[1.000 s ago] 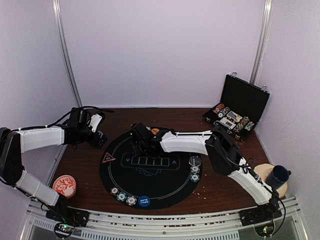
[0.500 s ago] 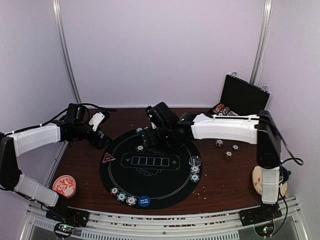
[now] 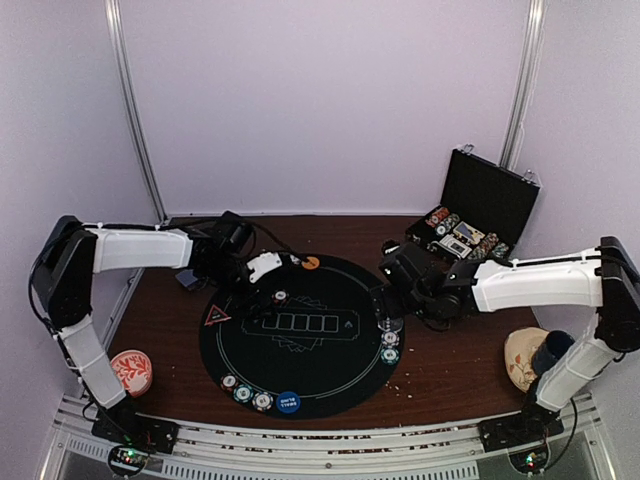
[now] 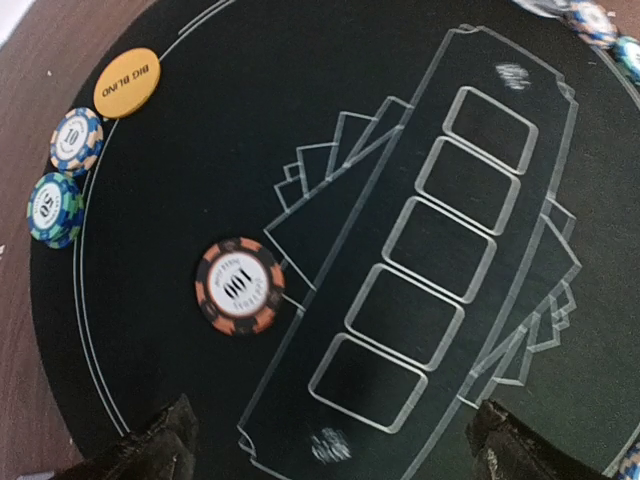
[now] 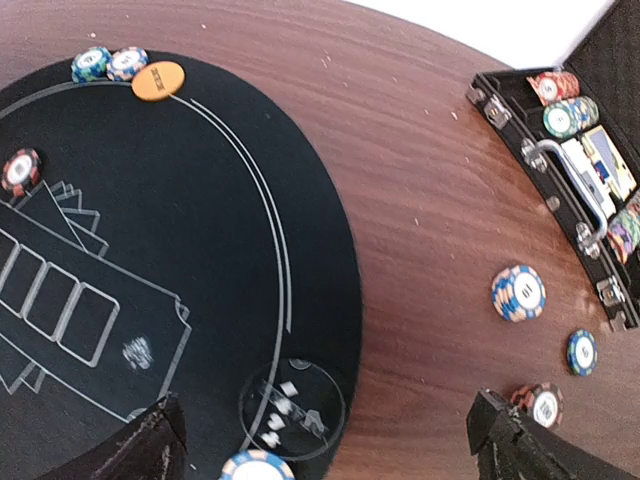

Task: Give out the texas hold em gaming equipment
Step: Move the poker chips pile to the big blind area.

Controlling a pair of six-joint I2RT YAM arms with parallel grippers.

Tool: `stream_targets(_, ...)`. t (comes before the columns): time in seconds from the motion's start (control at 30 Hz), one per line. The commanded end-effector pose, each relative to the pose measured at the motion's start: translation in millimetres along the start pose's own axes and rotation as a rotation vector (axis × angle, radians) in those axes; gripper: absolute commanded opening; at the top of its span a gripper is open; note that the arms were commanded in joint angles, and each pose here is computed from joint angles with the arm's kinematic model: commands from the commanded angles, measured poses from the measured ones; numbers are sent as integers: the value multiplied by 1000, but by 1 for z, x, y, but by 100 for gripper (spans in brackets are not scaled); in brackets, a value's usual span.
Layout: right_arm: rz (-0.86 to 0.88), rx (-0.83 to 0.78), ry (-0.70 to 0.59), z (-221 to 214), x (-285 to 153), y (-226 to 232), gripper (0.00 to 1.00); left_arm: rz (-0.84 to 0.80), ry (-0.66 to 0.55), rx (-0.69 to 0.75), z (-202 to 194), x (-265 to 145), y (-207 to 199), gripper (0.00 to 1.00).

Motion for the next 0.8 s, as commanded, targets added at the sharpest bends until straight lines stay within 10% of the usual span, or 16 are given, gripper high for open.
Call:
stream_targets(0.0, -38, 78, -113, 7, -17, -19, 100, 1, 55, -43, 11, 18, 18, 98)
stream_targets(0.77, -8, 112, -150, 2, -24, -24, 100, 29, 164, -107, 11, 77, 45, 90)
Point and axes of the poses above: each gripper's point midway between its finger pads, its own x axis out along the fingers, its own y axis along the line the jaws close on, z = x × y, the point moved 2 cm from there along -x, back along the fingers, and after that the axes turned 5 degrees about -x, right-handed, at the moved point
